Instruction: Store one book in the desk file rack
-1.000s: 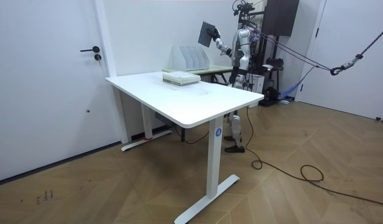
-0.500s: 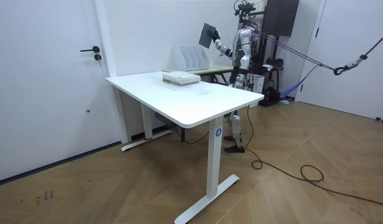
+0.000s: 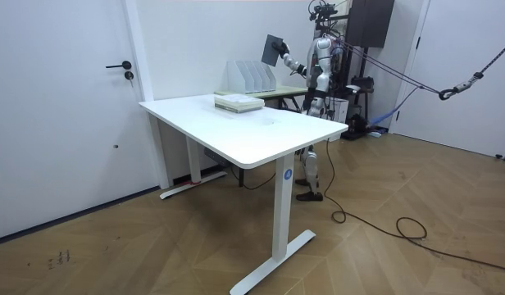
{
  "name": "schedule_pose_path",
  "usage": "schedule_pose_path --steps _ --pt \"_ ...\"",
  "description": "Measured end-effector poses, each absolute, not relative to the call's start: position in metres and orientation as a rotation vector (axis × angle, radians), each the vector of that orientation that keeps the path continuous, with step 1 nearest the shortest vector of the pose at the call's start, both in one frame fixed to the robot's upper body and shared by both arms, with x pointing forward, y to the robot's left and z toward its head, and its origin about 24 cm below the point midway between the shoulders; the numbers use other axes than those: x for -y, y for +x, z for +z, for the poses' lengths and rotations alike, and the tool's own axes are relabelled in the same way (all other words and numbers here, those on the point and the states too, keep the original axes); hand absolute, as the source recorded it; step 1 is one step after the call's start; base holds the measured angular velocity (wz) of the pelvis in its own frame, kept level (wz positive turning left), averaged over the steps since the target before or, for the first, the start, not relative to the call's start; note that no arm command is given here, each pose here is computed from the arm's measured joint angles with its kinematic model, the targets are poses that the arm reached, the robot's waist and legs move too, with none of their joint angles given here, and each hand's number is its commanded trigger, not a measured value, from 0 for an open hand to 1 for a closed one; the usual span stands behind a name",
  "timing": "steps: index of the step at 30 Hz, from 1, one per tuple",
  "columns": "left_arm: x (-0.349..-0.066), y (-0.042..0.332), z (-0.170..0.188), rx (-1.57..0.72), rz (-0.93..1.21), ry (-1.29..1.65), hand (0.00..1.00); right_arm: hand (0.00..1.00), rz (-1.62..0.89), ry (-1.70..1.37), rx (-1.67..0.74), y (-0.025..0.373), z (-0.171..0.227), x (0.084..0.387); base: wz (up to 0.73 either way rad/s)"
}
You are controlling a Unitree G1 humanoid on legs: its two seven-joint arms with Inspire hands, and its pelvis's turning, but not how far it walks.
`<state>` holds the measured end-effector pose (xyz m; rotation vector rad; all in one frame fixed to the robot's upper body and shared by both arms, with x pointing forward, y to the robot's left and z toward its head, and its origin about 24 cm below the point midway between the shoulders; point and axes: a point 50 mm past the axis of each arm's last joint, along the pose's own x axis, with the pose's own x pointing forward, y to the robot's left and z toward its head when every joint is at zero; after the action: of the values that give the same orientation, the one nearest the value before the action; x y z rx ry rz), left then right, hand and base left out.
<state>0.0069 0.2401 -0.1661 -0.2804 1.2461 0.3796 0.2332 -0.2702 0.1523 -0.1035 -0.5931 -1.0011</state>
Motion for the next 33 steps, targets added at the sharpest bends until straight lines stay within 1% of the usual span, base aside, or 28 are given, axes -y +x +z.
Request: schedule_pose_path --steps 33 --pt "-0.2414 0.0068 -0.166 -1.253 0.401 -0.265 0.0 1.0 -0.964 -0.083 0.555 0.2363 0.1498 0.2692 0.0"
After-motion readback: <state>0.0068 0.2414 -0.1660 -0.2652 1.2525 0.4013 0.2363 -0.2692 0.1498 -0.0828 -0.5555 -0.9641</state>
